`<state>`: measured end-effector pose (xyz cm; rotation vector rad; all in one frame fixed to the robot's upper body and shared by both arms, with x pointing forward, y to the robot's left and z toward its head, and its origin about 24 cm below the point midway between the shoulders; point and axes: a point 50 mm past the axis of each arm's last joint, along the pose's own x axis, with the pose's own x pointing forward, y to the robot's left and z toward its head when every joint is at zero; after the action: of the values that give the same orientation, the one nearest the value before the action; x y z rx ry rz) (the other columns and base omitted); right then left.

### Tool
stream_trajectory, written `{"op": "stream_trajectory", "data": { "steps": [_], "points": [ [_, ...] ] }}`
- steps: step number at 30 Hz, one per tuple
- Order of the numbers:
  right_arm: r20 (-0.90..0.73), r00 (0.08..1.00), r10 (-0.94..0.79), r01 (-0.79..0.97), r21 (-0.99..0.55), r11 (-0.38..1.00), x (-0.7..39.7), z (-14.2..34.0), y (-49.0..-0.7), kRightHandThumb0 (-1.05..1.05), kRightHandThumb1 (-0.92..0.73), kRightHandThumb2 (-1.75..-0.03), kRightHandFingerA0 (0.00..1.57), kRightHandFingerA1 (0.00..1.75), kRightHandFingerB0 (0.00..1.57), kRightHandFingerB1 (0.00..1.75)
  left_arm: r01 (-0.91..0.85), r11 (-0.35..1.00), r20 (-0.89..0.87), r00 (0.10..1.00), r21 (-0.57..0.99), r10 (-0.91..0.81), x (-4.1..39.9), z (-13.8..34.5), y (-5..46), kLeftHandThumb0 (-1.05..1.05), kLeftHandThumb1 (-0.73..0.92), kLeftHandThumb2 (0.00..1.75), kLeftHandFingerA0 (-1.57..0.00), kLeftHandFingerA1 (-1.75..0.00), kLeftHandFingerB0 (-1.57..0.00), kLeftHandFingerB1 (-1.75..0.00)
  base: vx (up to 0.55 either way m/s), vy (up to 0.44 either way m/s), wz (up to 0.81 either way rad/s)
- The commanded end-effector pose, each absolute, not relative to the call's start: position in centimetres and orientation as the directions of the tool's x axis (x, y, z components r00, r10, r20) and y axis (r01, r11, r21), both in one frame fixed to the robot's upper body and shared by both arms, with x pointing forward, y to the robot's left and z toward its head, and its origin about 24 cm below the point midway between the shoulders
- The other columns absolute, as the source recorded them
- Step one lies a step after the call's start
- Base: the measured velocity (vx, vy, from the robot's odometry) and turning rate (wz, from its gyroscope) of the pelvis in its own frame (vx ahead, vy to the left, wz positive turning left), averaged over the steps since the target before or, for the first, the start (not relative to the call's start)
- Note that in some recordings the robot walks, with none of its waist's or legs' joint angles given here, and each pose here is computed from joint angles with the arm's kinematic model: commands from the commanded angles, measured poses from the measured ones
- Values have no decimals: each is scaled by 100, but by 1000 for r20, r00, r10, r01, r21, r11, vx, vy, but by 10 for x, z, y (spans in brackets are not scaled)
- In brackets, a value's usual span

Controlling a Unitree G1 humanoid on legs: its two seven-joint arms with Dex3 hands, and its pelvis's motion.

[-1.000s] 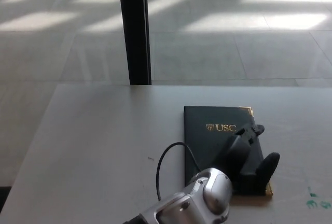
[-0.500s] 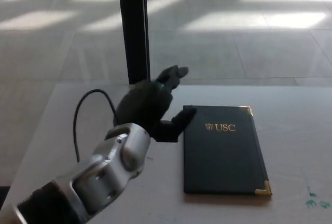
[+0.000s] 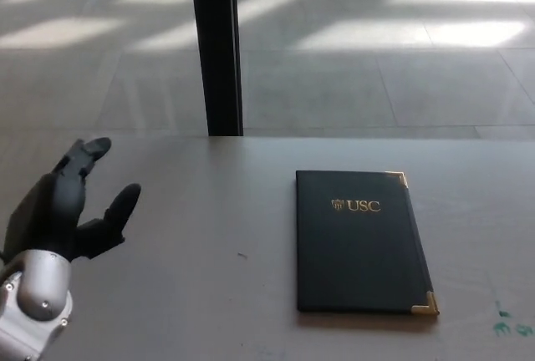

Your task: The robot uses its left hand to push the cover of the diary kept in the middle of the desk to close it

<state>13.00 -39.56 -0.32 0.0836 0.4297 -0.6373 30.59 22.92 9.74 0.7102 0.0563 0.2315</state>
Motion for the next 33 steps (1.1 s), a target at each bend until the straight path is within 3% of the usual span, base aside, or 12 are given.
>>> {"op": "stream_trajectory", "data": {
  "steps": [1, 7, 12, 13, 17, 18, 20, 21, 30, 31, 32, 33],
  "points": [
    [-419, 665, -618, 638, -111, 762, 115, 5, -410, -100, -91, -68, 95, 73, 71, 51, -708, 615, -62, 637, 347, 768, 194, 46, 371, -90, 92, 77, -10, -73, -15, -51, 0, 0, 0],
    [-421, 668, -614, 637, -104, 764, 116, 2, -410, -100, -91, -68, 94, 74, 73, 54, -858, 476, -306, 408, 193, 860, 163, 4, 391, -96, 75, 113, -52, -110, -18, -74, 0, 0, 0],
    [-422, 668, -613, 638, -101, 764, 112, 2, -410, -101, -91, -69, 93, 76, 71, 53, -956, 188, -578, 287, -226, 764, 145, -25, 395, -87, 92, 81, 0, -68, 0, -54, 0, 0, 0],
    [-423, 671, -609, 636, -94, 766, 112, 3, -410, -101, -69, -97, 92, 81, 68, 58, -970, 86, -598, 208, -226, 774, 138, -29, 398, -86, 92, 78, -45, -171, -33, -131, 0, 0, 0],
    [-425, 667, -612, 637, -101, 764, 112, 3, -410, -98, -92, -70, 94, 76, 70, 52, -979, 40, -582, 152, -201, 799, 132, -33, 401, -86, 92, 76, -57, -150, -28, -104, 0, 0, 0],
    [-426, 661, -618, 644, -99, 758, 112, 1, -412, -99, -91, -67, 96, 74, 72, 51, -984, 52, -597, 145, -170, 789, 133, -32, 401, -87, 76, 124, -126, -150, -78, -112, 0, 0, 0],
    [-425, 662, -618, 644, -101, 759, 112, 1, -412, -101, -90, -70, 94, 73, 70, 51, -985, 91, -609, 161, -145, 777, 134, -34, 400, -91, 92, 77, -102, -153, -83, -127, 0, 0, 0],
    [-422, 663, -619, 643, -104, 759, 112, 1, -411, -100, -91, -69, 98, 74, 71, 52, -980, 128, -610, 196, -155, 768, 135, -35, 398, -88, 92, 76, -28, -98, -22, -86, 0, 0, 0],
    [-414, 673, -613, 641, -88, 763, 117, 2, -410, -90, -65, -119, 96, 76, 69, 60, -868, 486, -637, 432, -102, 639, 149, -42, 384, -91, 92, 72, -48, -78, -38, -70, 0, 0, 0],
    [-414, 673, -613, 638, -93, 764, 117, 3, -411, -100, -91, -68, 99, 74, 72, 53, -866, 490, -637, 435, -101, 636, 150, -42, 383, -91, 92, 70, -49, -80, -38, -70, 0, 0, 0],
    [-414, 673, -613, 638, -96, 764, 117, 3, -411, -90, -66, -120, 95, 78, 67, 59, -857, 503, -639, 450, -112, 624, 150, -42, 382, -90, 92, 72, -43, -82, -35, -72, 0, 0, 0],
    [-415, 673, -612, 638, -93, 765, 117, 3, -411, -100, -91, -69, 98, 74, 71, 52, -846, 517, -636, 471, -129, 611, 151, -41, 382, -88, 92, 80, -39, -82, -32, -71, 0, 0, 0]
  ]
}}
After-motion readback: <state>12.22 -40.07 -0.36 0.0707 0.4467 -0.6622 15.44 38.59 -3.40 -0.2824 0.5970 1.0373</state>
